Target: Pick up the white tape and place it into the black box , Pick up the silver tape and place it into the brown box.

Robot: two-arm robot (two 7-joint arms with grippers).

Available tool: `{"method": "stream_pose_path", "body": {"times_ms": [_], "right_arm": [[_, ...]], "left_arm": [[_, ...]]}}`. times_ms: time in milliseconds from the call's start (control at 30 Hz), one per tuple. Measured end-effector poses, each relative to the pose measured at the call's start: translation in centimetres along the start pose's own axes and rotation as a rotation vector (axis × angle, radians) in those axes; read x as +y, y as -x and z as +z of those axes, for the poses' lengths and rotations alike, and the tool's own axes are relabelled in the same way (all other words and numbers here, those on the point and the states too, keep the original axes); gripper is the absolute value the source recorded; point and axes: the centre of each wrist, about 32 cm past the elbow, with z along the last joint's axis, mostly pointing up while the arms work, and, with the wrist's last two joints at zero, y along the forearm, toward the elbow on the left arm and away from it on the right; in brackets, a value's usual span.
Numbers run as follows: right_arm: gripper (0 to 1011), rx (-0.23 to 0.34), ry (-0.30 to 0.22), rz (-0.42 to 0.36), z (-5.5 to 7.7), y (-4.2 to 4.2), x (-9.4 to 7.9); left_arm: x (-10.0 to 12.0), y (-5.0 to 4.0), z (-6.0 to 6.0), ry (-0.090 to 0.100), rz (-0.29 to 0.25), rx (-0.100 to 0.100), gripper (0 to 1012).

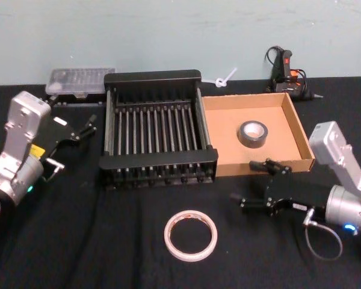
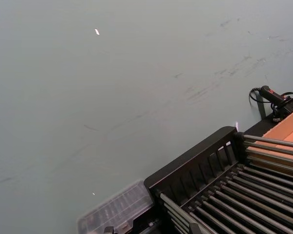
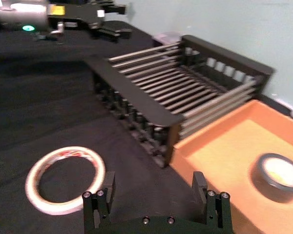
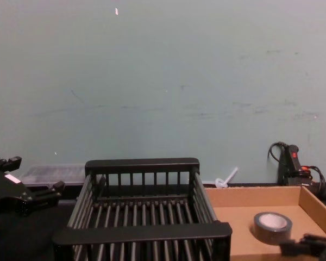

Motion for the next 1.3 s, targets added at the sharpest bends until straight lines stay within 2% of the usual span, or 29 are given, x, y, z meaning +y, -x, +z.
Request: {"method": "stream_pose_path", "body": {"times_ms": [300,600,767,1300], "right_arm": [[1000,0.0,0.016,0.101,-0.2,1.26,1.7],[1002,0.005,0.039,0.145,-0.3,1.88,3.4],[1002,0.009,0.065,0.147,-0.4,2.04,4.5],[1000,0.031,0.079,0.168,-0.5,2.14,6.4]], "left_arm": [[0.0,0.0,0.0,0.0,0.0,0.0,1002],[0.0,0.0,0.0,0.0,0.0,0.0,1001],[0.0,0.0,0.0,0.0,0.0,0.0,1001],[0.0,0.0,0.0,0.0,0.0,0.0,1001]]}}
